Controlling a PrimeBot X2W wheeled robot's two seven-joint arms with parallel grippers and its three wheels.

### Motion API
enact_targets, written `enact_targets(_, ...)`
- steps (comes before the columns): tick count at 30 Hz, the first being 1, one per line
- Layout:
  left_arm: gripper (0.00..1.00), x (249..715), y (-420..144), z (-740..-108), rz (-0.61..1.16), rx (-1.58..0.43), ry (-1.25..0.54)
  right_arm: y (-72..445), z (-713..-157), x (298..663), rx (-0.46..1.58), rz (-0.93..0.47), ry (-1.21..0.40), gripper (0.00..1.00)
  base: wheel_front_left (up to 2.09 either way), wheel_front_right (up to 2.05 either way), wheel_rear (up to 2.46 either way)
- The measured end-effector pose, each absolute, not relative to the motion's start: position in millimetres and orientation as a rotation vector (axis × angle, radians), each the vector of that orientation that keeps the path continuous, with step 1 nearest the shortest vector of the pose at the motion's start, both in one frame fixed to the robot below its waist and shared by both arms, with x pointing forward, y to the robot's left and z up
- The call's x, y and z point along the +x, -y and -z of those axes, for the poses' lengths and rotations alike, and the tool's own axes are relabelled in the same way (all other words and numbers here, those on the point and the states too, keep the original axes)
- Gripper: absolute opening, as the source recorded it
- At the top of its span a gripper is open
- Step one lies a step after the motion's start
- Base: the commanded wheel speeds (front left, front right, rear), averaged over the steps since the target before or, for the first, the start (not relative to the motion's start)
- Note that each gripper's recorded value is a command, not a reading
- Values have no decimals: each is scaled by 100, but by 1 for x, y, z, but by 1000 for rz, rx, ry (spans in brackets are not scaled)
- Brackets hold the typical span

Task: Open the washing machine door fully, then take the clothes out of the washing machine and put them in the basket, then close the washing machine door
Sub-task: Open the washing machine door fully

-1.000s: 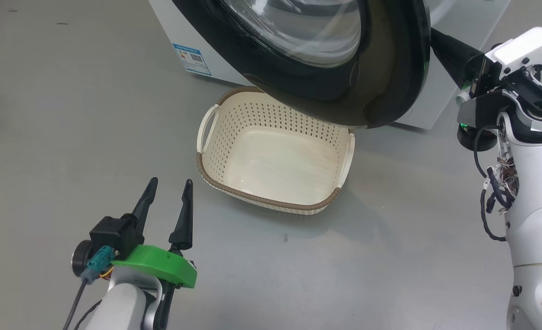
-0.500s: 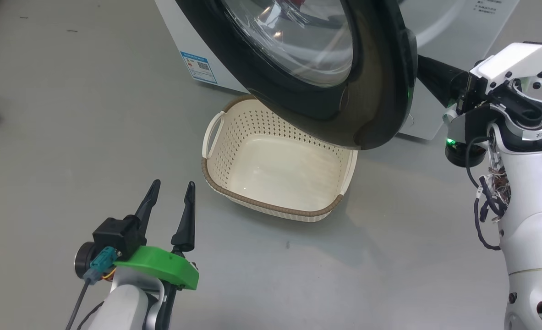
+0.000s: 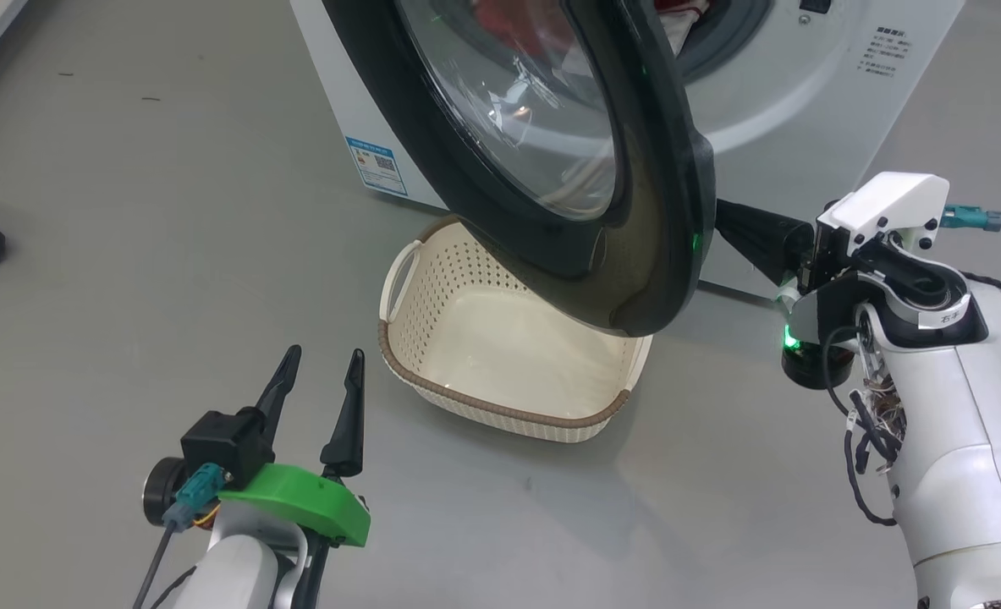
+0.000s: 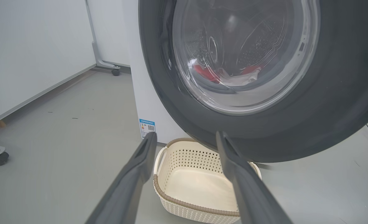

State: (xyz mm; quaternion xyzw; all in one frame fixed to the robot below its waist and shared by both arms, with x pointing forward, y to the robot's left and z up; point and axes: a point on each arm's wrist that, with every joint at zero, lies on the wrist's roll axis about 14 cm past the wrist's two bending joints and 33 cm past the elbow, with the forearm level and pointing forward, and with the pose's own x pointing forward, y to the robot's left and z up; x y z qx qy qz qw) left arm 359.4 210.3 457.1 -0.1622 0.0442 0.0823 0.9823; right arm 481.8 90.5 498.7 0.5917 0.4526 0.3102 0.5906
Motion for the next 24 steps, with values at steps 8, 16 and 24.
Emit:
enact_targets(8, 100, 345, -210, -461, -170, -322, -77, -91, -498, 459, 1406, -720, -1088, 0, 0, 0, 0)
enact_targets(16, 100, 331, -209, -463, -172, -311, -67, -103, -503, 439, 1401, -755, -1125, 0, 0, 0, 0)
enact_targets(24, 100, 321, -214, -464, -192, -305, -61, -126, -514, 419, 1424, -839, -1185, 0, 0, 0, 0)
